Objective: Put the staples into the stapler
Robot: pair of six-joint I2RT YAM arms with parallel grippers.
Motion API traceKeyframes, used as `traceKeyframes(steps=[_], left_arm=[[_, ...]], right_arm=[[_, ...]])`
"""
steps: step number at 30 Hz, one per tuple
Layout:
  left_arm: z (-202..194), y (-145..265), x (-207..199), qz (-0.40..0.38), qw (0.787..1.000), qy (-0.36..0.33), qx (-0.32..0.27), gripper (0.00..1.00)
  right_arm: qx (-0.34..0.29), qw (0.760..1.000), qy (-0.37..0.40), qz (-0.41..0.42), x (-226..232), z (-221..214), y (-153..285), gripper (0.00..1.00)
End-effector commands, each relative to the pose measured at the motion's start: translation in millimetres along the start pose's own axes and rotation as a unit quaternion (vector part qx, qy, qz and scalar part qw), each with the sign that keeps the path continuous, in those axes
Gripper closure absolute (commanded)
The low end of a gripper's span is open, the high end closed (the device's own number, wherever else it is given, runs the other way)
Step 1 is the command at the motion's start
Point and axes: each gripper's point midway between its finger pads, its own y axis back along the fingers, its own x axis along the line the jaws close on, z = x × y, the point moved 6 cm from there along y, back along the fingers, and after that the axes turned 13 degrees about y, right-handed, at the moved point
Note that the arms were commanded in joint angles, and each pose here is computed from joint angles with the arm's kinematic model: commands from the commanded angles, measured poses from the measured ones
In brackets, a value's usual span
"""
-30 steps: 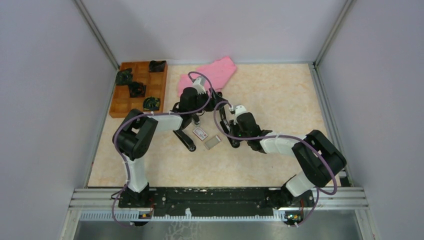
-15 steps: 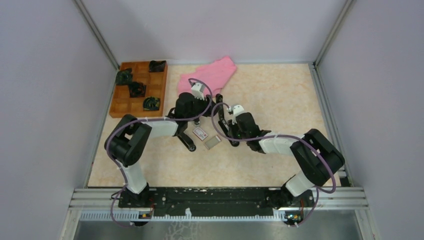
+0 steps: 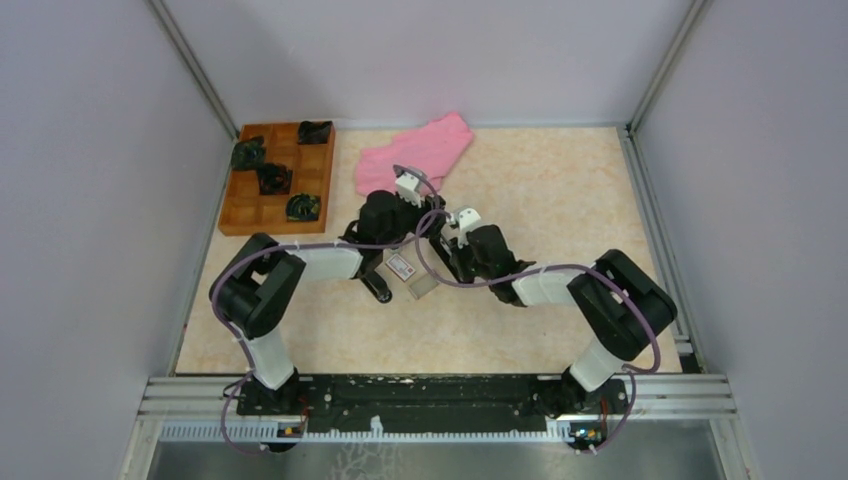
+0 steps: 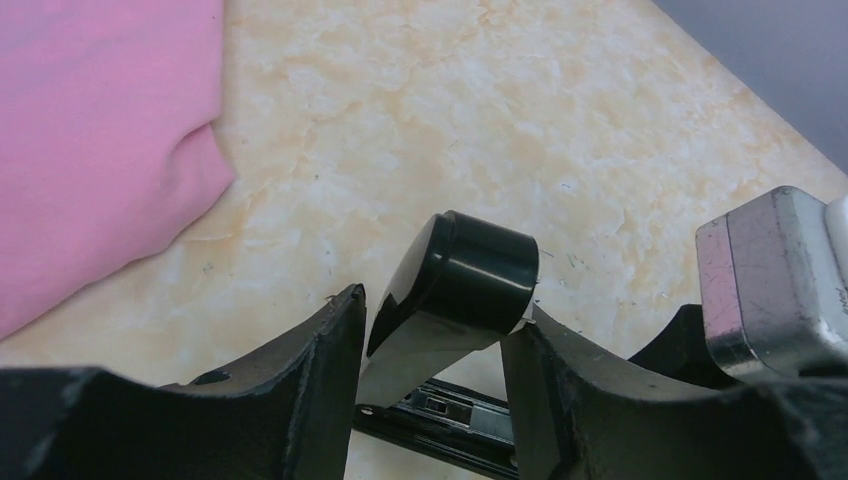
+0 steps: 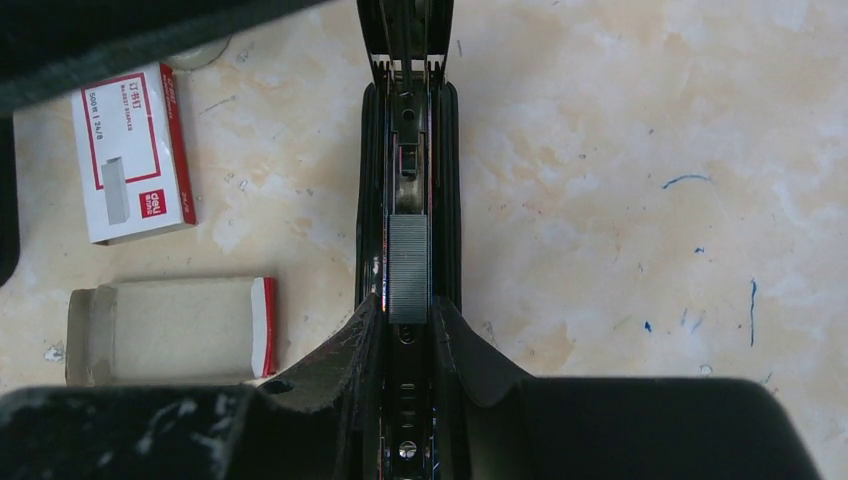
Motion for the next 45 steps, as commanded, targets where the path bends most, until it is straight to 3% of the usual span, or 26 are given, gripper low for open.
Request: traceKeyframes(steps=[1, 27, 38, 45], left_arm=[[13.1, 1.0, -11.6, 0.010, 0.997, -0.062, -0.038, 0.43], [-44.2, 8.0, -21.4, 0.098, 0.976, -0.193, -0.009, 0.39], [-69.9, 10.0, -34.0, 0.097, 0.976, -0.193, 0.014, 0.22], [-78.1, 13.1, -31.6, 0.115, 0.982, -0.148, 0.021, 0.14]], right_arm=[[-0.071, 0.997, 0.028, 0.010, 3.8, 26.7, -8.1, 0.99], [-0.156, 0.986, 0.055, 0.024, 11.4, 13.0, -26.7, 0.94], [-0.184, 0.982, 0.047, 0.025, 11.5, 4.3, -25.6, 0.82], [-0.202, 0.979, 0.026, 0.017, 9.9, -4.1, -24.1, 0.74]])
